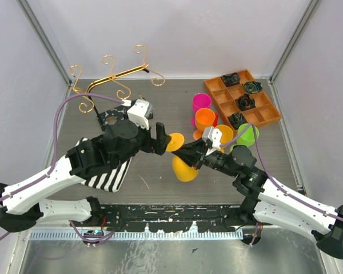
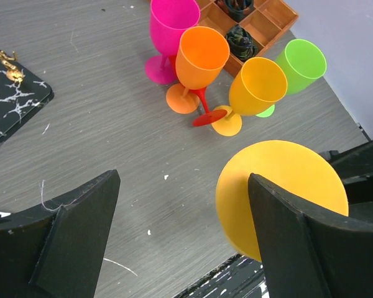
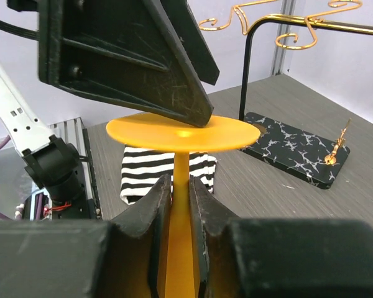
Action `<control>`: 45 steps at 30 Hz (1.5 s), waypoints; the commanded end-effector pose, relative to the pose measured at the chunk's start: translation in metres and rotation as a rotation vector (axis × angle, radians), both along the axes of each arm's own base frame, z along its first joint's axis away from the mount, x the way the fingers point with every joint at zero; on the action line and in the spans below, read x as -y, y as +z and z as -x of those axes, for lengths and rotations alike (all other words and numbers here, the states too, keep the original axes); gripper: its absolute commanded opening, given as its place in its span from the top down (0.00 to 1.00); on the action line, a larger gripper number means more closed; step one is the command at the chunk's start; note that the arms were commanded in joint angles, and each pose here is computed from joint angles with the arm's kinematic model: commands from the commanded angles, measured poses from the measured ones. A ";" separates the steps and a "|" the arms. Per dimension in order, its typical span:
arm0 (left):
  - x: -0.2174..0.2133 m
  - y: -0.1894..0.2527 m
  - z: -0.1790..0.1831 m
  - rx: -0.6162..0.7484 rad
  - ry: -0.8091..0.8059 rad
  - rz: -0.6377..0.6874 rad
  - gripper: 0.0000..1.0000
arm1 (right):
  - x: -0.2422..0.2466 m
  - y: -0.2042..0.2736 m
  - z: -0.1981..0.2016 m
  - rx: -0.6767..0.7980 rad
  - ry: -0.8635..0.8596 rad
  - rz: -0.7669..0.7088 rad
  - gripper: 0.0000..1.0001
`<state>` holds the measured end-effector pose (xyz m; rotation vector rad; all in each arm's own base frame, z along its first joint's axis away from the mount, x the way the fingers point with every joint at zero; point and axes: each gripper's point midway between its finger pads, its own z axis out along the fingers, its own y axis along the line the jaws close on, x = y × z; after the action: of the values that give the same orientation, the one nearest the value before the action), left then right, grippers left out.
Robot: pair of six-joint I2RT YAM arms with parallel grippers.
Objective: Place the wine glass upside down on the wine glass rack
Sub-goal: Turn the wine glass upside down at the wine rack.
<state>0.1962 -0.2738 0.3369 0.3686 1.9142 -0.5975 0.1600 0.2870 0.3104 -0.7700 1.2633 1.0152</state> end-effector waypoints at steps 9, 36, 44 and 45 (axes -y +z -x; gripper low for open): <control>-0.012 -0.019 -0.007 -0.025 0.059 -0.065 0.10 | 0.016 0.046 0.011 0.129 -0.010 -0.126 0.99; -0.052 0.027 -0.033 0.035 0.092 -0.085 0.10 | 0.003 0.020 -0.016 0.059 -0.086 -0.031 0.99; -0.120 0.043 -0.089 0.042 0.285 -0.166 0.09 | -0.005 0.015 -0.027 0.050 -0.105 -0.034 1.00; -0.130 0.045 -0.096 0.042 0.314 -0.167 0.09 | -0.007 0.015 -0.028 0.048 -0.103 -0.032 1.00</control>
<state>0.2772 -0.1716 0.3768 0.1882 1.9245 -0.2991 0.1821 0.2911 0.2823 -0.7524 1.3541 0.9202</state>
